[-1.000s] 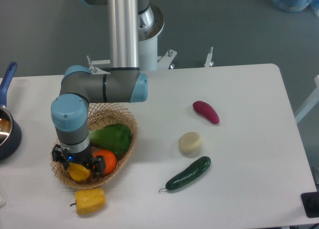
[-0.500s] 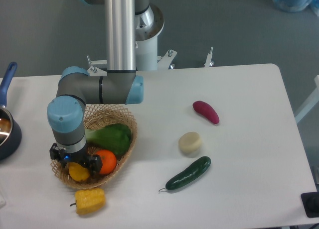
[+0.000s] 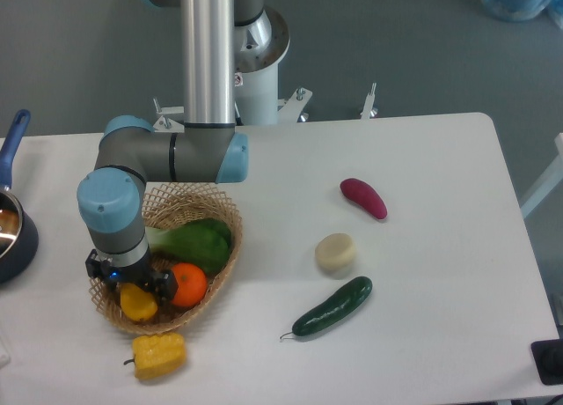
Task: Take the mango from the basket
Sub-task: 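Lower the gripper onto the yellow mango and close around it, then lift the yellow mango out of the basket and carry it away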
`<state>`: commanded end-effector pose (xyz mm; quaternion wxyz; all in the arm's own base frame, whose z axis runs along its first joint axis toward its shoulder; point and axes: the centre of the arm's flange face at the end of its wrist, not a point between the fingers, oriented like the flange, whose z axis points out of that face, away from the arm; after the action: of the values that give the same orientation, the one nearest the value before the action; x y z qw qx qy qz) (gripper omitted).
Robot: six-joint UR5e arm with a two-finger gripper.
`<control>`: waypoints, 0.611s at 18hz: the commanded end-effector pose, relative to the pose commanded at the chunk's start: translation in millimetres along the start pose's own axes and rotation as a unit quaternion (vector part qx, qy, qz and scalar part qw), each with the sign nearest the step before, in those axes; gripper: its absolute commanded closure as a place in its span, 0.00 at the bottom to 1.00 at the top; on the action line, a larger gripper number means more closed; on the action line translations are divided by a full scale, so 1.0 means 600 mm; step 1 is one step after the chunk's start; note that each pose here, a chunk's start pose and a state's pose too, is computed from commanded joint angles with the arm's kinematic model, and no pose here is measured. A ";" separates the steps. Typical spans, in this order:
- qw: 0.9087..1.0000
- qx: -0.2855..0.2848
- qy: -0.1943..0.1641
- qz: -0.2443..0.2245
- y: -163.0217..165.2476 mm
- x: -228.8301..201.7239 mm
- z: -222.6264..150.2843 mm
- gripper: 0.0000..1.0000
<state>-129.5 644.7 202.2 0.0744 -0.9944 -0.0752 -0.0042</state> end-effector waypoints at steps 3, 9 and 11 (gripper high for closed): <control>1.000 0.004 -0.001 0.001 -0.002 0.002 -0.009 0.41; 1.000 0.026 -0.005 0.008 -0.013 0.002 -0.050 0.60; 0.999 0.040 -0.009 0.022 -0.014 0.000 -0.081 0.70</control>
<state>-130.6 645.9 251.4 0.1131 -0.9921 -0.0539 0.0094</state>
